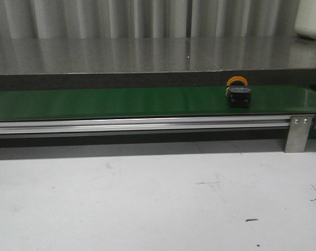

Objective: Move button from left to right
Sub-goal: 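Grasp the button at the belt end with the right gripper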

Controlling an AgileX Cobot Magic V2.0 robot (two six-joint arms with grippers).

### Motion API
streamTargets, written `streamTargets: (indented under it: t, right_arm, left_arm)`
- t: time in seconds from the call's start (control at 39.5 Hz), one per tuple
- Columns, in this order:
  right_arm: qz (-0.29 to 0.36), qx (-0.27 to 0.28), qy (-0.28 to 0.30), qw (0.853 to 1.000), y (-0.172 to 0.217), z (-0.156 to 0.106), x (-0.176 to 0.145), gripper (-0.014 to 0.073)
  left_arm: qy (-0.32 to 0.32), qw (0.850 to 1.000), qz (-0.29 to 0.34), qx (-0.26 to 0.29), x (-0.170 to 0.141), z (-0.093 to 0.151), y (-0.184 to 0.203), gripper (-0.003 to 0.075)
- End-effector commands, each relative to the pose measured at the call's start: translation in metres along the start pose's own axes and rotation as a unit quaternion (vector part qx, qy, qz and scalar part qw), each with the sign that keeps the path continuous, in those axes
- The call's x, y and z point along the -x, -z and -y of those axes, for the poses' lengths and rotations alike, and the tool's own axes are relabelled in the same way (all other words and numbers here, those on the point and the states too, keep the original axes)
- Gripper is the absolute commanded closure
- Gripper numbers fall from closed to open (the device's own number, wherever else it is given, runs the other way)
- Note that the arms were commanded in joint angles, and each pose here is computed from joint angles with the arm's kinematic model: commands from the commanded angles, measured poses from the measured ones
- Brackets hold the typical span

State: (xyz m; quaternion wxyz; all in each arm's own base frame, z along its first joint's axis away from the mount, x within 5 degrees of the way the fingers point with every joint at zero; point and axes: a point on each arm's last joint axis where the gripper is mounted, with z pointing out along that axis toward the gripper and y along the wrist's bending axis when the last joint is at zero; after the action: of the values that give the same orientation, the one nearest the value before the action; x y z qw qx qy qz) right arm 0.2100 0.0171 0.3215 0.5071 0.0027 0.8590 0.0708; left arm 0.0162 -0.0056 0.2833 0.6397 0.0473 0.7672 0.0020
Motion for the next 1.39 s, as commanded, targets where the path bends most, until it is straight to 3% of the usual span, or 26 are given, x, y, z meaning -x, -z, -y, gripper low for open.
streamTargets:
  t: [0.0, 0.33, 0.76, 0.86, 0.96, 1.04, 1.19, 1.37]
  right_arm:
    - [0.015, -0.001, -0.015, 1.000, -0.031, 0.000, 0.024, -0.0049]
    - [-0.104, 0.007, -0.062, 0.993, -0.151, 0.003, 0.035, -0.0049]
    - [-0.130, 0.015, -0.082, 0.988, -0.193, 0.004, 0.038, -0.0045]
    - [-0.135, 0.016, -0.082, 0.987, -0.193, 0.003, 0.037, 0.0062]
    - [-0.136, 0.016, -0.082, 0.987, -0.193, 0.004, 0.037, 0.0273]
    - [-0.132, 0.016, -0.082, 0.988, -0.191, 0.004, 0.040, 0.0363]
    - [-0.109, 0.011, -0.087, 0.990, -0.176, 0.012, 0.055, 0.0379]
    - [-0.077, -0.028, -0.105, 0.991, -0.150, 0.048, 0.072, 0.0379]
  left_arm:
    - [0.004, 0.999, 0.042, 0.002, 0.014, -0.001, 0.001, 0.0741]
    - [0.004, 0.999, 0.042, 0.002, 0.014, -0.001, 0.001, 0.0741]
    - [0.004, 0.999, 0.042, 0.002, 0.014, -0.001, 0.001, 0.0741]
    - [0.004, 0.999, 0.042, 0.002, 0.014, -0.001, 0.001, 0.0741]
    - [0.004, 0.999, 0.042, 0.002, 0.014, -0.001, 0.001, 0.0741]
    - [0.004, 0.999, 0.042, 0.002, 0.014, -0.001, 0.001, 0.0741]
    - [0.004, 0.999, 0.042, 0.002, 0.014, -0.001, 0.001, 0.0741]
    - [0.004, 0.999, 0.042, 0.002, 0.014, -0.001, 0.001, 0.0741]
